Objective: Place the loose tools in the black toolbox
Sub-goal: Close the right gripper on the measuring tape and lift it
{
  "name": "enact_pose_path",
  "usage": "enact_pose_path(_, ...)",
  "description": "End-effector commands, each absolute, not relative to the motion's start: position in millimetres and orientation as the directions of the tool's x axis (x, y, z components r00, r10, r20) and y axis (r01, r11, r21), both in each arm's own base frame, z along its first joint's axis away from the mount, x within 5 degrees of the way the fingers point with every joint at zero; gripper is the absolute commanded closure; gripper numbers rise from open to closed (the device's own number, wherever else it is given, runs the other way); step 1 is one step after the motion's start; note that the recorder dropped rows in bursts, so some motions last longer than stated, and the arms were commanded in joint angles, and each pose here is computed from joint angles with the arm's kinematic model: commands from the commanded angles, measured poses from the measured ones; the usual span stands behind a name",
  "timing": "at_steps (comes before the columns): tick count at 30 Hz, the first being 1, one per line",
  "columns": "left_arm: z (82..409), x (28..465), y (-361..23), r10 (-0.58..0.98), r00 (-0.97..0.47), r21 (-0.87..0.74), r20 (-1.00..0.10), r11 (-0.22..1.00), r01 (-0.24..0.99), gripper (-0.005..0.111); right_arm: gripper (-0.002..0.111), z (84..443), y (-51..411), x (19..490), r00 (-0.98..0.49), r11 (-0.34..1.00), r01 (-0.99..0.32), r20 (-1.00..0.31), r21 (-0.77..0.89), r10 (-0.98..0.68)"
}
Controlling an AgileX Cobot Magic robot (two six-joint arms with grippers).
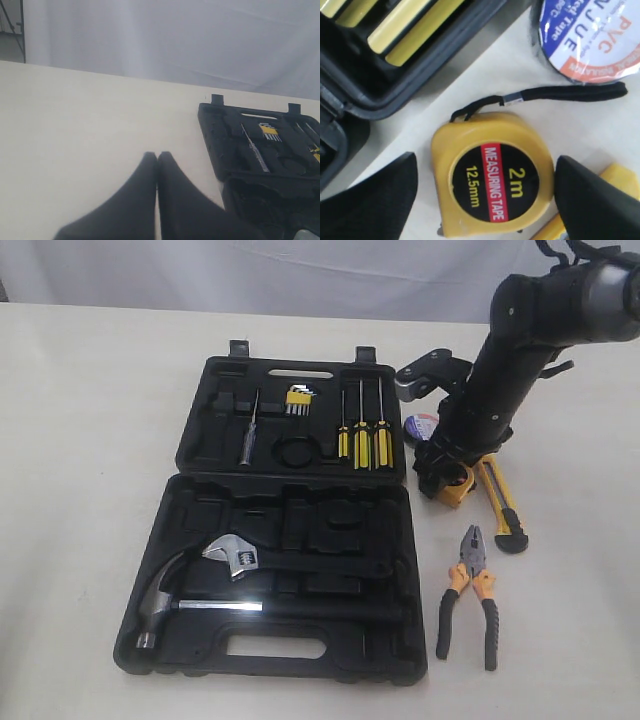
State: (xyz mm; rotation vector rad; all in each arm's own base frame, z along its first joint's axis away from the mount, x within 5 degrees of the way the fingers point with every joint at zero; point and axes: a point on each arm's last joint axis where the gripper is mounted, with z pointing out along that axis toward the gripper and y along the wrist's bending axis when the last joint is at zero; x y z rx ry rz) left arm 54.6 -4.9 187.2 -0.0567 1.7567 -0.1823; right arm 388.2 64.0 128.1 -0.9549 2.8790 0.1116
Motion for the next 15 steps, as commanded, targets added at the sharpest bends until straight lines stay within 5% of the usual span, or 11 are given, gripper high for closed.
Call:
enact_pose_path(1,188.7,54.7,-5.3,-0.143,-0.195,-0.159,-0.970,0.985,0.069,0.107,0.038,128.2,64.6,384.8,-0.794,0.793,-0.607,-0.101,0.057,-0.600)
enact_pose_path(7,188.7,54.7,-5.3,-0.143,-0.195,-0.159,-0.970,0.985,0.069,0.107,0.041,128.2,64.6,384.4,-0.794,0.793,-0.607,-0.097,0.060,-0.600)
enact_pose_path(15,188.7,54.7,-5.3,-0.143,-0.195,-0.159,-0.970,0.985,0.069,0.107,0.089,128.0,62.3,385.2,-0.789,0.790,-0.612,-0.089,0.034,-0.608)
